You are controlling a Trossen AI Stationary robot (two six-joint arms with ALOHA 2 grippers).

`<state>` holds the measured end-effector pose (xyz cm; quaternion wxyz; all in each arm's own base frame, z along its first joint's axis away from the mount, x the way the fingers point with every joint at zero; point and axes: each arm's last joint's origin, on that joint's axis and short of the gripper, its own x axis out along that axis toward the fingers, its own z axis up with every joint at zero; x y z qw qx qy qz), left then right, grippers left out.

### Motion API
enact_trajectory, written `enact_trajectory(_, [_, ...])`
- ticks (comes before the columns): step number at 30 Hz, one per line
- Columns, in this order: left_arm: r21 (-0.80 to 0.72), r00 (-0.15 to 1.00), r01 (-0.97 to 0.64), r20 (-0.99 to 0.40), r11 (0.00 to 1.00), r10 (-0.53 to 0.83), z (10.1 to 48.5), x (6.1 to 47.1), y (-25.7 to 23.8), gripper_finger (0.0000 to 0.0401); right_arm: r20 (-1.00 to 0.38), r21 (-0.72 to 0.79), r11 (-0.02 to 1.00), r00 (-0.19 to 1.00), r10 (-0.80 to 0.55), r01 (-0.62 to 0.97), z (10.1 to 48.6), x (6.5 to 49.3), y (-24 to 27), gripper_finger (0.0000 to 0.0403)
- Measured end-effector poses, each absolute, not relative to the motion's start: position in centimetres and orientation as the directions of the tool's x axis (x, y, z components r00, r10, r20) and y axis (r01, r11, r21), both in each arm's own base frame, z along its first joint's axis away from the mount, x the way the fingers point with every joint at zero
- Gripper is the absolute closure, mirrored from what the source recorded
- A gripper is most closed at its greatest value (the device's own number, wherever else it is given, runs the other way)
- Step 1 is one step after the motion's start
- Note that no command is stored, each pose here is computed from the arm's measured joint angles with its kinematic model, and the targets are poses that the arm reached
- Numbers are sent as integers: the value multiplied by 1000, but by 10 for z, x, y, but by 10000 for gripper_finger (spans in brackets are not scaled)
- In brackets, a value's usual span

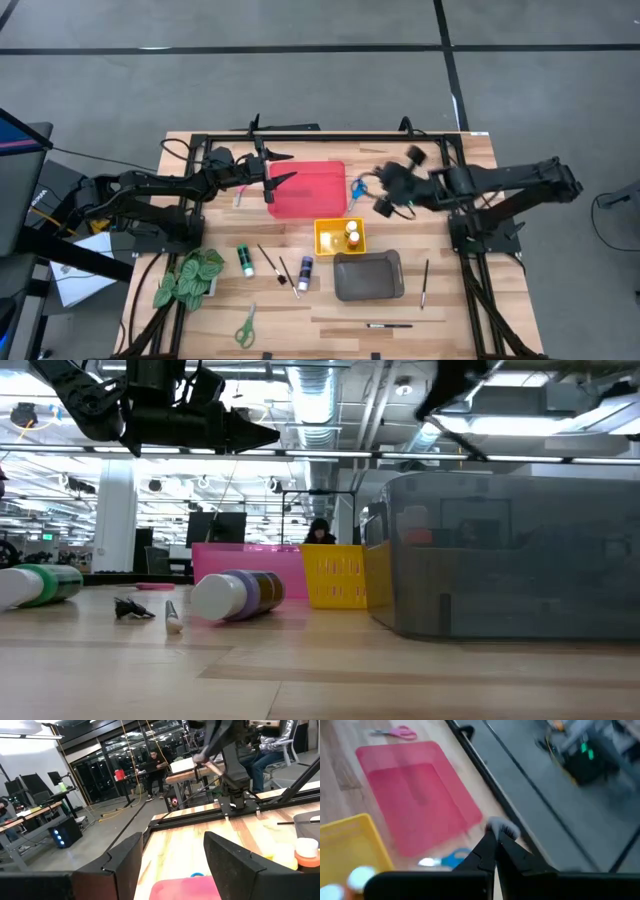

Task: Pick & Place Paint Supplies
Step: Put the blush brush into the red bin

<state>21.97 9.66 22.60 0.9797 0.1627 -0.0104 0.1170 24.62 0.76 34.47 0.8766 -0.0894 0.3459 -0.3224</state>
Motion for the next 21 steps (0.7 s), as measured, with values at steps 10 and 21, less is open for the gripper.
enact_trajectory(10, [316, 972, -232, 56, 920, 226, 226, 220, 97, 197, -473, -509, 825, 721, -507, 246, 339, 302, -50, 403])
enact_trajectory(21, [311, 960, -274, 32, 910, 278, 223, 218, 101, 197, -445, -599, 801, 842, -306, -25, 293, 361, -70, 403])
